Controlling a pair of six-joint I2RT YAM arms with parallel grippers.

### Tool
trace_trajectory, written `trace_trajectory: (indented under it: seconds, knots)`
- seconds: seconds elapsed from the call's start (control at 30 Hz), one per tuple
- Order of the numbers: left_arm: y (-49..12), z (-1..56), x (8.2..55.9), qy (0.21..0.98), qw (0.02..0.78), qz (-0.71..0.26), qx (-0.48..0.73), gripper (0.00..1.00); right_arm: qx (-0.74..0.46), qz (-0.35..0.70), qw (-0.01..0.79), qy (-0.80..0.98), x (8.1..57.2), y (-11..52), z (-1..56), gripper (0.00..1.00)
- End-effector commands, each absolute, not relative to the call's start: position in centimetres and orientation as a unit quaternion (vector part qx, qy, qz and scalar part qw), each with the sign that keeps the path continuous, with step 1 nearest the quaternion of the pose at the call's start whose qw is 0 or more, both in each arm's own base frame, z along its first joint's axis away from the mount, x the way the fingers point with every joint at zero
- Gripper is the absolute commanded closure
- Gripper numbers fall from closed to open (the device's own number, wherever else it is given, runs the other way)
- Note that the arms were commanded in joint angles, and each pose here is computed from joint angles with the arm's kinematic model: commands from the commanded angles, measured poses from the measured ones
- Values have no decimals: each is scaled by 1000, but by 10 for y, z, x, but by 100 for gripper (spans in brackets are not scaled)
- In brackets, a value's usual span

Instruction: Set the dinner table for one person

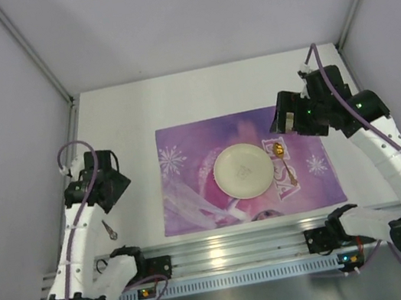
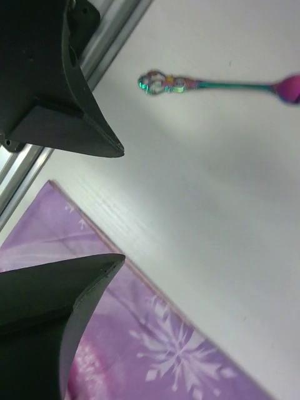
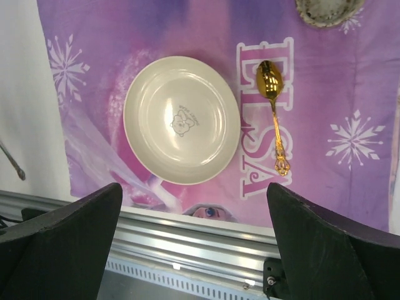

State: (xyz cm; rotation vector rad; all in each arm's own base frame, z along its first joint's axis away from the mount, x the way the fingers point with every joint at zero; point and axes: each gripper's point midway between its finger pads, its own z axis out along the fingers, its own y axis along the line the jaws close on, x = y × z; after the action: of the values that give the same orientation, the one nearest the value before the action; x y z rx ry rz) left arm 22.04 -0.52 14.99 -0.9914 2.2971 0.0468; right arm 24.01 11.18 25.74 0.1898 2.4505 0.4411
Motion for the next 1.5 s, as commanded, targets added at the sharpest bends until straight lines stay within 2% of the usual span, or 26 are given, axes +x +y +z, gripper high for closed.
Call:
trace_trajectory:
  seconds: [0.0,0.2,0.53,0.77,0.9,1.3,1.47]
  knots:
    - [14,143,215,887,279,31,-367,31,48,208,319,923,248,134,261,0]
    - [43,108,238,898,179,25,-400,34,30,210,316,925,250,140,263,0]
    - [103,103,241,906,181,70,-377,33,27,194,320,927,245,133,256,0]
    - [143,81,231,898,144,64,-411,43,26,184,309,933,249,133,248,0]
    - [146,63,232,895,128,59,-422,45,24,183,300,936,255,136,245,0]
    - [160,4,220,878,65,41,-473,60,23,167,287,943,262,135,238,0]
    - [161,-9,225,878,68,33,-473,64,28,157,283,946,265,132,234,0]
